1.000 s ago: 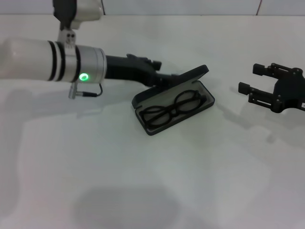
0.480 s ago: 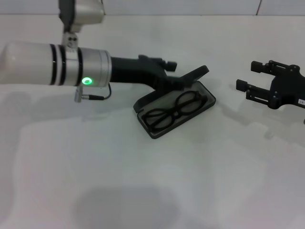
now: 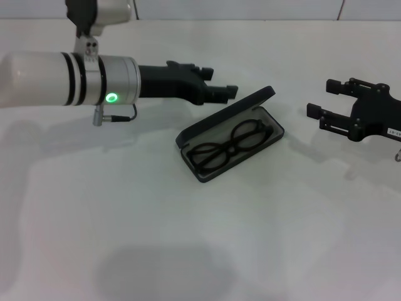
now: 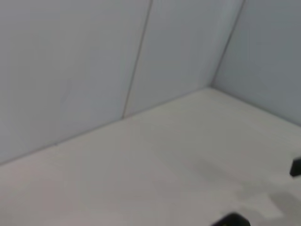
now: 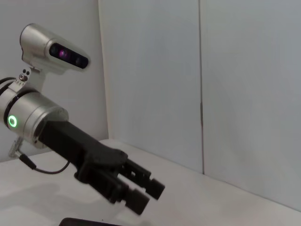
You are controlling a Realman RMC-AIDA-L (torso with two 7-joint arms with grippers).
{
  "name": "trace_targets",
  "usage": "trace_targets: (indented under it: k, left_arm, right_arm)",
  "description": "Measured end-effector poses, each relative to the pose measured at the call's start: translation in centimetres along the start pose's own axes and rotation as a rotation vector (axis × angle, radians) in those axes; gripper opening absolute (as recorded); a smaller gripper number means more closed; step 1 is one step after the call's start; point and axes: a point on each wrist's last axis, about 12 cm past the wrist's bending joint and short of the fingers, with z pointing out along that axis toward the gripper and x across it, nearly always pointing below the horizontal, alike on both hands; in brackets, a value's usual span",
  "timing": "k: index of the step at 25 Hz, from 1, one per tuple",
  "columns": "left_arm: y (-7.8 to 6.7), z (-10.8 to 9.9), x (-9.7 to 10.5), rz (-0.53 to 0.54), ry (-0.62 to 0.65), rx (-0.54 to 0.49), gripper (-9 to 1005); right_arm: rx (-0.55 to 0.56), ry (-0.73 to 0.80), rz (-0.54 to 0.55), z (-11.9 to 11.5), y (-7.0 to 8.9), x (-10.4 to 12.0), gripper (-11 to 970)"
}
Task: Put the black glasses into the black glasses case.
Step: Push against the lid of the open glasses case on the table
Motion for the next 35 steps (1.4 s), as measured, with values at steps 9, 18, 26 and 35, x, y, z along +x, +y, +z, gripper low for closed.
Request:
trace_targets:
  k: [9, 18, 26, 35]
  left_arm:
    - [-0.2, 0.4, 0.4, 0.014, 0.036, 0.004, 764]
    - [-0.1, 0.3, 0.5, 0.001, 0.018, -0.002, 763]
    - [0.1, 0.3, 0.5, 0.011, 0.023, -0.026, 762]
    - [-0.4, 0.8, 1.5, 0.072, 0.091, -0.008, 761]
  right_arm:
    - [-0.009, 0.004, -0.009, 0.3, 0.0, -0.2, 653]
    - [-0.017, 0.007, -0.01, 0.5, 0.2, -0.1, 653]
    - [-0.013, 0.018, -0.001, 0.6, 0.3, 0.2, 652]
    - [-0.005, 0.023, -0.001, 0.6, 0.2, 0.2, 652]
